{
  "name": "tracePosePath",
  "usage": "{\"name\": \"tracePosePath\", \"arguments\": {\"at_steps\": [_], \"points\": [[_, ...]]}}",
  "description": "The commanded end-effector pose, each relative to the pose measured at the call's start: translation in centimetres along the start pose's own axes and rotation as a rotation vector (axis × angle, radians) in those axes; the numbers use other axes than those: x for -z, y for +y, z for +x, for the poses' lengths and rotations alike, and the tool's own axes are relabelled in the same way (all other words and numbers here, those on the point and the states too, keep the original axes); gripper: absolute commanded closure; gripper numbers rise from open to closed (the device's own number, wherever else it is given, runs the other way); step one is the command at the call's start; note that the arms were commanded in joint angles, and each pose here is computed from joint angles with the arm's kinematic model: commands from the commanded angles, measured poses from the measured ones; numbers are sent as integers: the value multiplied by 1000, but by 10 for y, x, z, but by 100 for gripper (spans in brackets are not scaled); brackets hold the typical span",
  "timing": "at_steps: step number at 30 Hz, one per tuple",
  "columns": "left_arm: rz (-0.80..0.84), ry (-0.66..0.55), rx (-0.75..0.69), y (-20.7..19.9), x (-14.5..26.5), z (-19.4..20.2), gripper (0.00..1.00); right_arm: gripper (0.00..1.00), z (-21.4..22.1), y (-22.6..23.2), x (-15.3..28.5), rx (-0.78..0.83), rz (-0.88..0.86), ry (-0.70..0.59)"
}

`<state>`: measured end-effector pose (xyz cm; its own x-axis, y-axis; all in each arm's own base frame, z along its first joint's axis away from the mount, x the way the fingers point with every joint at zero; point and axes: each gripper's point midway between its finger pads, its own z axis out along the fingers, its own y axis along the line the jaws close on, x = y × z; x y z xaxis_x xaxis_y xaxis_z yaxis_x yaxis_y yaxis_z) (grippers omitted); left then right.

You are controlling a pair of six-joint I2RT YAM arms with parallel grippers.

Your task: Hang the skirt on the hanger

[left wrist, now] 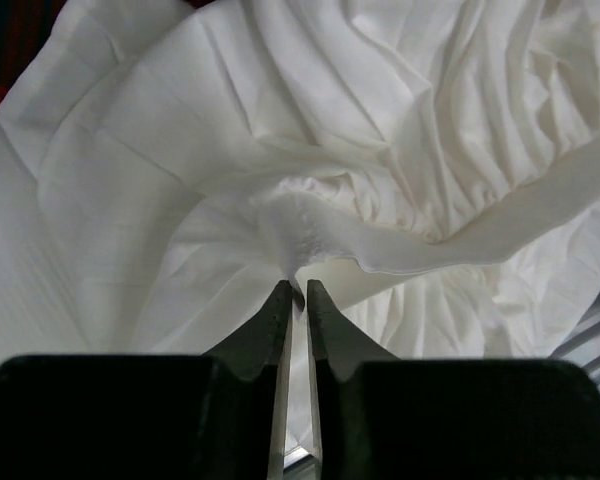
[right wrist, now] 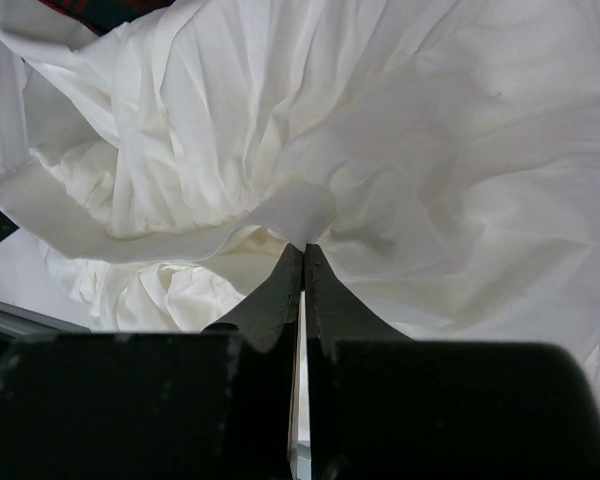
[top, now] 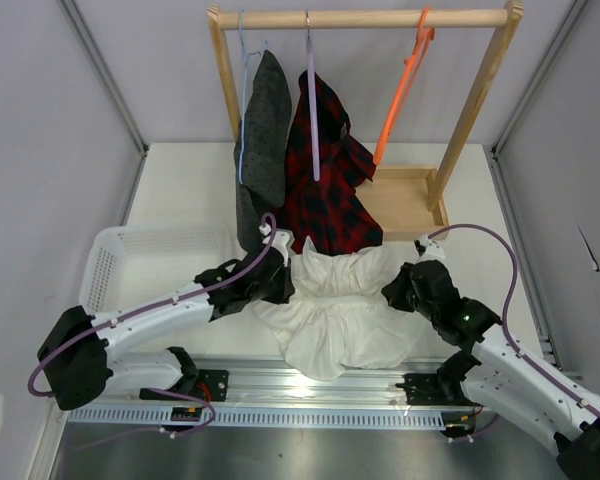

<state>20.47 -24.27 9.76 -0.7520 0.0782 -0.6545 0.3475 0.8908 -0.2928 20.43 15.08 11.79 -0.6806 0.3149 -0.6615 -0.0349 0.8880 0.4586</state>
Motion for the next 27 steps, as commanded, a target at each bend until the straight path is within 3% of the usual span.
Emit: {"name": "tracePosePath", "arguments": {"at_steps": [1, 3, 4, 7, 11, 17, 22, 27], "points": [[119, -65, -45, -35, 11, -33, 82, 100, -8, 10, -3, -21, -27, -36], [121, -61, -60, -36, 15, -34, 73, 100, -11, 6, -5, -23, -3, -47], [133, -66, -65, -39, 18, -37, 63, 100, -12, 5, -5, -23, 2, -50], [147, -81, -83, -42, 24, -43, 54, 100, -17, 5, -6, -31, 13, -62], [88, -57, -105, -34, 17, -42, 53, 100, -22, 5, -8, -37, 18, -70], [107, -104, -131, -46, 22, -53, 59, 100, -30, 8, -8, -41, 19, -78], [262, -278, -161, -80, 65, -90, 61, 100, -31, 6, -10, -43, 26, -77], [395, -508, -167, -116, 144, -155, 48, 100, -32, 8, -9, -47, 15, -78]]}}
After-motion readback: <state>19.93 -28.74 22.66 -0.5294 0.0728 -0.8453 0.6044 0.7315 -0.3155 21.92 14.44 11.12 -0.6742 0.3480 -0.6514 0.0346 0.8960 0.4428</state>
